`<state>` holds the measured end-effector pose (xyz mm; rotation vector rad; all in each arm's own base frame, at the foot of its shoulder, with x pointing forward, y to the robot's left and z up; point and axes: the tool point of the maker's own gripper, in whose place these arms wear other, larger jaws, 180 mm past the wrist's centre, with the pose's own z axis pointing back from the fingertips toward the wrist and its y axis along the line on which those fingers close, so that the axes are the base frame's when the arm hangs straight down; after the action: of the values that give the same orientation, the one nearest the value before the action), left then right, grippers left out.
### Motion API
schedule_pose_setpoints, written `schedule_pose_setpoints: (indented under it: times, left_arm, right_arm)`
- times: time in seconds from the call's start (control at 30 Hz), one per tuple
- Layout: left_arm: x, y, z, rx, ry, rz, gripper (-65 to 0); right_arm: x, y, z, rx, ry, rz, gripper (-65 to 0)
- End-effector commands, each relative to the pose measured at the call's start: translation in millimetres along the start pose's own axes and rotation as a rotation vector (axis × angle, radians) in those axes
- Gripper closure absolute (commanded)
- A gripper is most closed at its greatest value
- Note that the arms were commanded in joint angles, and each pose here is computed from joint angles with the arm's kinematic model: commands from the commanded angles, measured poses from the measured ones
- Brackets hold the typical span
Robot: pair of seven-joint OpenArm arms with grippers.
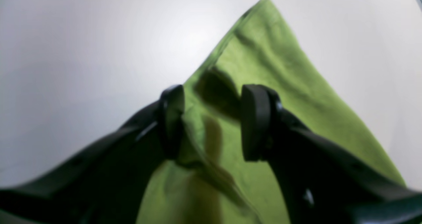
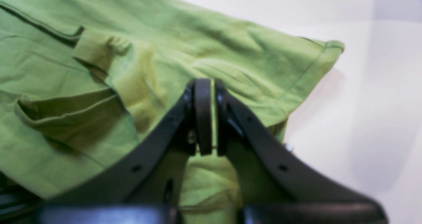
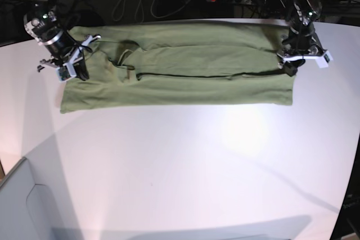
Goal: Fold the T-shirt properly
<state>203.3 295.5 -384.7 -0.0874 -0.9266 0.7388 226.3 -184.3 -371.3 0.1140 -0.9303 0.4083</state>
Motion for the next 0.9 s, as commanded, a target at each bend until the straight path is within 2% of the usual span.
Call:
schedule_pose_setpoints:
  times: [0.0, 0.3, 0.43, 0.67, 0.73, 0.87]
  left_arm:
    - [18.8, -5.8, 4.9, -0.019, -0.059, -0.016, -26.8]
    - [33.2, 5.8, 7.4, -0.005, -0.061, -0.096, -27.1]
    - [42.9, -0.2, 14.5, -0.017, -0.085, -0.127, -27.1]
    - [29.0, 15.0, 45.4, 0.019, 0.01, -0.25, -26.9]
    - [24.0, 17.2, 45.2, 0.013, 0.058, -0.294, -26.9]
    - [21.8, 16.9, 41.4, -0.003, 0.092, -0.35, -26.9]
  right_arm:
    - [12.2, -2.4, 3.4, 0.002, -0.046, 0.013, -0.5]
    - [11.8, -0.6, 3.0, 0.007, -0.045, 0.013, -0.5]
    - [11.8, -0.6, 3.0, 0.007, -0.045, 0.013, -0.5]
    - [11.6, -2.1, 3.6, 0.003, -0.045, 0.013, -0.5]
    - [11.6, -2.1, 3.6, 0.003, -0.045, 0.013, -0.5]
    - [12.8, -2.9, 2.8, 0.001, -0.048, 0.013, -0.5]
